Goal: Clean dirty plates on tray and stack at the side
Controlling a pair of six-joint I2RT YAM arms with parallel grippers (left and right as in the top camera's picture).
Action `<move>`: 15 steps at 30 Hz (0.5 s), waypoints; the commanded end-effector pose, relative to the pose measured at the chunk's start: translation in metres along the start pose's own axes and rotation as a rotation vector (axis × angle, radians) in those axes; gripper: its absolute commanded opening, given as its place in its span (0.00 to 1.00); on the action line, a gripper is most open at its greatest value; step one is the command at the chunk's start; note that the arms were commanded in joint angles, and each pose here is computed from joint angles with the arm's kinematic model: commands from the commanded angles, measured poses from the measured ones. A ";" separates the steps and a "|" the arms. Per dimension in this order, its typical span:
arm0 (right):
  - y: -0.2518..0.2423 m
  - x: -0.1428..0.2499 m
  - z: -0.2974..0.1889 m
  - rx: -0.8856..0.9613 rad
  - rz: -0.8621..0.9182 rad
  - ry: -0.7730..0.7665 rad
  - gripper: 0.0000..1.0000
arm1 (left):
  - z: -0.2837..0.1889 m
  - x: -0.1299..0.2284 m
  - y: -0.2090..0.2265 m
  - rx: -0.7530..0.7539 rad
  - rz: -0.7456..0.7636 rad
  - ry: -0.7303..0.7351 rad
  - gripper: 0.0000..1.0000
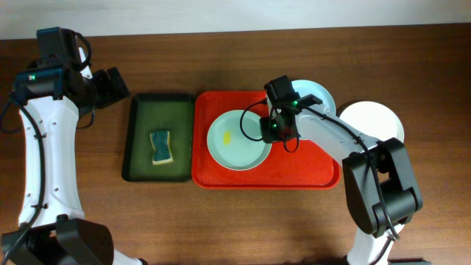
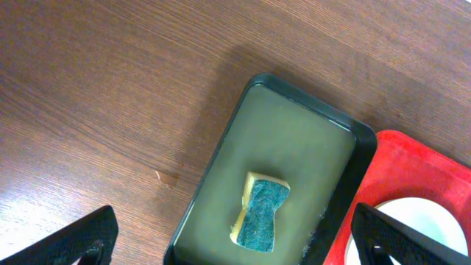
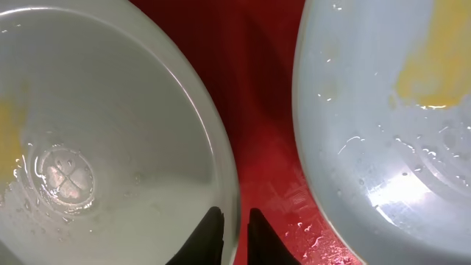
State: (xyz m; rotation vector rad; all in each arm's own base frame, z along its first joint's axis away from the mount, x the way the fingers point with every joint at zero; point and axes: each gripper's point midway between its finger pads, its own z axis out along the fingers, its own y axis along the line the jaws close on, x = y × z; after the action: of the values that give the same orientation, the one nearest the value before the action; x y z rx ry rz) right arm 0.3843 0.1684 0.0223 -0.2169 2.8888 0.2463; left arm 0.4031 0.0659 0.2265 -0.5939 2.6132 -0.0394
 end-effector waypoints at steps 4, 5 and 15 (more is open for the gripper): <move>-0.003 0.006 0.006 0.017 0.002 0.017 0.14 | -0.001 -0.002 -0.002 0.007 -0.008 -0.007 0.99; -0.003 0.007 0.007 0.016 0.002 0.016 0.14 | -0.001 -0.002 -0.002 0.007 -0.008 -0.007 0.99; 0.002 0.002 0.005 -0.013 0.001 -0.006 0.04 | -0.001 -0.002 -0.002 0.007 -0.008 -0.007 0.99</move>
State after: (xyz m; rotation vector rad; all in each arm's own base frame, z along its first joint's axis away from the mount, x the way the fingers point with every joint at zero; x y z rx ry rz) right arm 0.3821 0.1685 0.0158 -0.2109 2.8861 0.2563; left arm 0.4032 0.0659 0.2265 -0.5938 2.6128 -0.0394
